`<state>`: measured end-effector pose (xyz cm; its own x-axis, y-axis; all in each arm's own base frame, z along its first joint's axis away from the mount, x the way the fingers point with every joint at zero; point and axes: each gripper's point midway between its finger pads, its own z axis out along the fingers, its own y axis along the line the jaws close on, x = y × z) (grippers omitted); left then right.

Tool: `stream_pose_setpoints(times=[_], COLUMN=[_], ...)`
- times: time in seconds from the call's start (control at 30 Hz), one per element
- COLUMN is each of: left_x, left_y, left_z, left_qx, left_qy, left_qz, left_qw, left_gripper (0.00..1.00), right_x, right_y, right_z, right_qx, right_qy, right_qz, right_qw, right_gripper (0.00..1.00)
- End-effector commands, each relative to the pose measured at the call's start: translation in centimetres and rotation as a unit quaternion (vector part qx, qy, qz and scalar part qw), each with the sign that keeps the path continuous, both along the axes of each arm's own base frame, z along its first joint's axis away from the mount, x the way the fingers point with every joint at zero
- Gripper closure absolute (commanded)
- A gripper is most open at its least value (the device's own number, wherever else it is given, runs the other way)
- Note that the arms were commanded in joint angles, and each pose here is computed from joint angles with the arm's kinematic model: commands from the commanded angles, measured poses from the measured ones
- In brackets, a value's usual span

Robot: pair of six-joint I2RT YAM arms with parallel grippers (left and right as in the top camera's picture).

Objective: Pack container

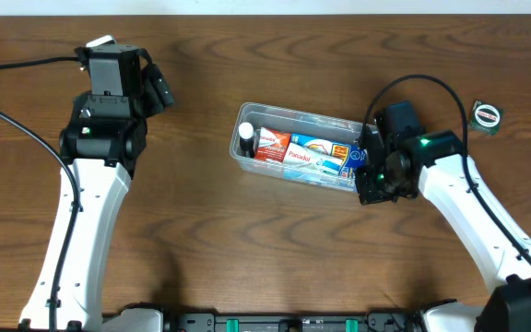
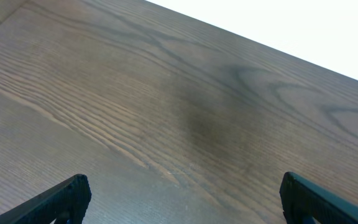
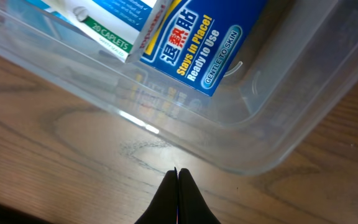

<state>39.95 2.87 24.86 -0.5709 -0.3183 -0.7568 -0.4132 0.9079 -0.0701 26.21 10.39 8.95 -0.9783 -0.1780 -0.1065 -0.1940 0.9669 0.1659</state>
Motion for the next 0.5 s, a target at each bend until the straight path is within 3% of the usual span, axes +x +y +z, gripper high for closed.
stream_pose_setpoints(times=[0.0,0.47], left_x=[0.2,0.2], left_y=[0.4,0.4], left_z=[0.7,0.7], left_qx=[0.007,0.007], left_qy=[-0.006,-0.006], left_qz=[0.004,0.004], left_qw=[1.0,1.0], left_gripper=[0.02,0.02], right_x=[0.0,2.1], right_y=[-0.3,-0.9], right_z=[-1.0,-1.2], right_qx=[-0.012,-0.033], right_qy=[0.012,-0.028], right_qz=[-0.009,-0.014], right_qw=[1.0,0.999], right_gripper=[0.99,0.99])
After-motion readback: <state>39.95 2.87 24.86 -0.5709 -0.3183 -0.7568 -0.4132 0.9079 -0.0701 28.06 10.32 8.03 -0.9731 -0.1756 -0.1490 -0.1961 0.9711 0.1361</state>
